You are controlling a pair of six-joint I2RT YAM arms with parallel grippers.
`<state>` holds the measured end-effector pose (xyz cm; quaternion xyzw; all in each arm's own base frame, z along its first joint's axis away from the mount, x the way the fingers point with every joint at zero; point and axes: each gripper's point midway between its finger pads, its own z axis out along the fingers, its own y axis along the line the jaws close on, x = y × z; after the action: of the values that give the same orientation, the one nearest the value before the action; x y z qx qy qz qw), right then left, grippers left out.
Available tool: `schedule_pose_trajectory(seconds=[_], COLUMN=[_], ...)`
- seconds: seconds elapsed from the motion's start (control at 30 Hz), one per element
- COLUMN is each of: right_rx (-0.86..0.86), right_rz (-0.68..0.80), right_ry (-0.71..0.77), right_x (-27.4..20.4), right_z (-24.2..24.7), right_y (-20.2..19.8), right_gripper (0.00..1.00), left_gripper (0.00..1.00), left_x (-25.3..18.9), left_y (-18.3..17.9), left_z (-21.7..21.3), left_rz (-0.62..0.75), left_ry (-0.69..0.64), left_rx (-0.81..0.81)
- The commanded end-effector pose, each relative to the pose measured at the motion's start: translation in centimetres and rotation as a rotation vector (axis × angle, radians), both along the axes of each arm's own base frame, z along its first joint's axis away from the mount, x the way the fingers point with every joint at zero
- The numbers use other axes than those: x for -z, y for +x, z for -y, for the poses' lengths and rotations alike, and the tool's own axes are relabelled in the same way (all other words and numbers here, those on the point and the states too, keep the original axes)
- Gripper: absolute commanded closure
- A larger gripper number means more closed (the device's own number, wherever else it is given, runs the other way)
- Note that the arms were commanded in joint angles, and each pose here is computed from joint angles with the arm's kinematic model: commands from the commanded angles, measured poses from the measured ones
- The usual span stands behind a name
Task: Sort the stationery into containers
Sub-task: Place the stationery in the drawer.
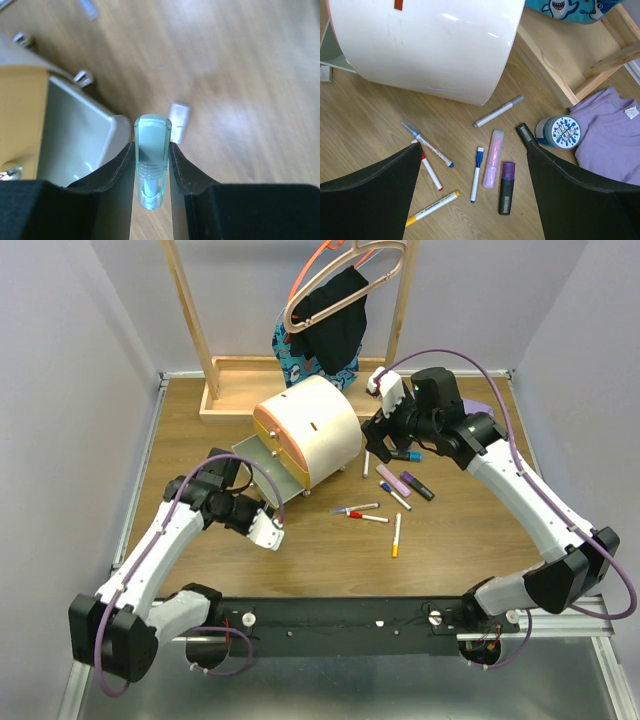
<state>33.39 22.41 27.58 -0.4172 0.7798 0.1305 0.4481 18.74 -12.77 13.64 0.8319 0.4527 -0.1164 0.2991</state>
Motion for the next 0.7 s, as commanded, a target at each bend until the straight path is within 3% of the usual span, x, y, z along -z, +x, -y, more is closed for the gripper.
schedule_pose_trajectory(seconds=[0.0, 0.17, 0.37, 0.5, 0.57, 0.6, 0.67], right_rx=[0.003, 0.012, 0.02, 0.027, 0.033, 0.033, 0.033], right_rz=[0.043, 0.053, 0.052, 0.055, 0.055, 0.056, 0.056], right_ry=[0.044, 0.038, 0.033, 0.025, 0.024, 0.023, 0.023], right_x=[-2.4, -2.5, -2.0, -1.8, -1.8, -1.8, -1.8], right_z=[-0.5, -0.3, 0.4, 0.7, 0.9, 1.0, 1.0], right_y=[0.8, 1.0, 0.4, 0.3, 0.4, 0.4, 0.4], right_gripper=[0.07, 0.07, 0.07, 0.07, 0.07, 0.07, 0.07], left_gripper=[0.73, 0.73, 0.74, 0.57, 0.54, 0.3, 0.28], left_x=[-1.0, -1.4, -0.6, 0.4, 0.3, 0.0, -1.3], left_y=[7.8, 11.6, 12.7, 13.3, 13.6, 13.9, 14.4], left_z=[1.6, 2.3, 2.1, 1.8, 1.7, 1.7, 1.8], left_rz=[0.108, 0.14, 0.127, 0.114, 0.118, 0.125, 0.153], left_ry=[-0.066, -0.06, -0.018, 0.005, -0.002, -0.012, -0.051], left_rx=[-0.194, -0.226, -0.211, -0.225, -0.237, -0.247, -0.273])
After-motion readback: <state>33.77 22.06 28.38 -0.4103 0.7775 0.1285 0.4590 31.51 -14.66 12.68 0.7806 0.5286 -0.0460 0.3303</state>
